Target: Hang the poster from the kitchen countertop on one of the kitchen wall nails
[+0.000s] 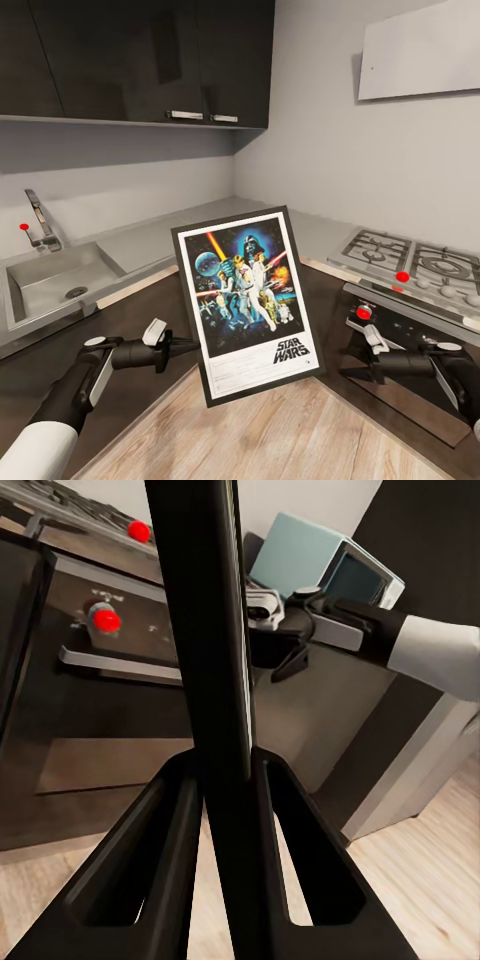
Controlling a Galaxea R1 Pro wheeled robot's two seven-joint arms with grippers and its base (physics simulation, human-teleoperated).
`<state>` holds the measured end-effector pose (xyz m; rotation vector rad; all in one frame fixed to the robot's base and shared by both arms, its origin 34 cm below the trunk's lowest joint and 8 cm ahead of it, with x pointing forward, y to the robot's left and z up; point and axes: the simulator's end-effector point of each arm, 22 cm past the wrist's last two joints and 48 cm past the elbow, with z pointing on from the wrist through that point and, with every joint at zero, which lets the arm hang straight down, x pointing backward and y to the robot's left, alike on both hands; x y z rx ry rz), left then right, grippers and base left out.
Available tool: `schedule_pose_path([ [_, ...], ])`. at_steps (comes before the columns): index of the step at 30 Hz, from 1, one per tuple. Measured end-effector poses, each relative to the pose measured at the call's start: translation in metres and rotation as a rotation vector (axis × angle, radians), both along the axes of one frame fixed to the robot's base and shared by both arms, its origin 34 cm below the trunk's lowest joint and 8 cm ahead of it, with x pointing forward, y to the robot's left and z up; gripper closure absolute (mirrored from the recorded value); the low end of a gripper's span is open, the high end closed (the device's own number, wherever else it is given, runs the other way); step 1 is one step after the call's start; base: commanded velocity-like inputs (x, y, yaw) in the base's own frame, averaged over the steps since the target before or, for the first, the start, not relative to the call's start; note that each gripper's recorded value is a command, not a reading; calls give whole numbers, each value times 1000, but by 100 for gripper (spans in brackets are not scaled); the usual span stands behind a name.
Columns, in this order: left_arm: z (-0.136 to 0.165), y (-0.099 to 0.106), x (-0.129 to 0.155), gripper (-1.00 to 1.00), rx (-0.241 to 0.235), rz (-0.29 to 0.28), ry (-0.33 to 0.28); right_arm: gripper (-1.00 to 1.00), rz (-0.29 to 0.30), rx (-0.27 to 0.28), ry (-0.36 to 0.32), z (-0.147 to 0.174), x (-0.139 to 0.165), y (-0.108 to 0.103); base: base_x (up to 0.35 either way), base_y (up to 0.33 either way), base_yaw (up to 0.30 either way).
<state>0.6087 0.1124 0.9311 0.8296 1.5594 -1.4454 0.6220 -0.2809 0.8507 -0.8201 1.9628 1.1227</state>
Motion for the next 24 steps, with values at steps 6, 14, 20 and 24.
schedule_pose_path([
  [6, 0, 0, 0, 100, 0, 0, 0, -100, 12, 19, -2, 0, 0, 12, 0, 0, 0],
  [14, 0, 0, 0, 100, -1, 1, 0, -100, 21, 30, -4, 0, 0, 21, 0, 0, 0],
  [20, 0, -1, 0, 100, -1, -1, 0, -100, 25, 36, -5, -1, 0, 24, 0, 0, 0],
  [24, -1, -2, -1, 100, 1, -6, 1, -100, 28, 42, -5, -1, 0, 28, 0, 0, 0],
])
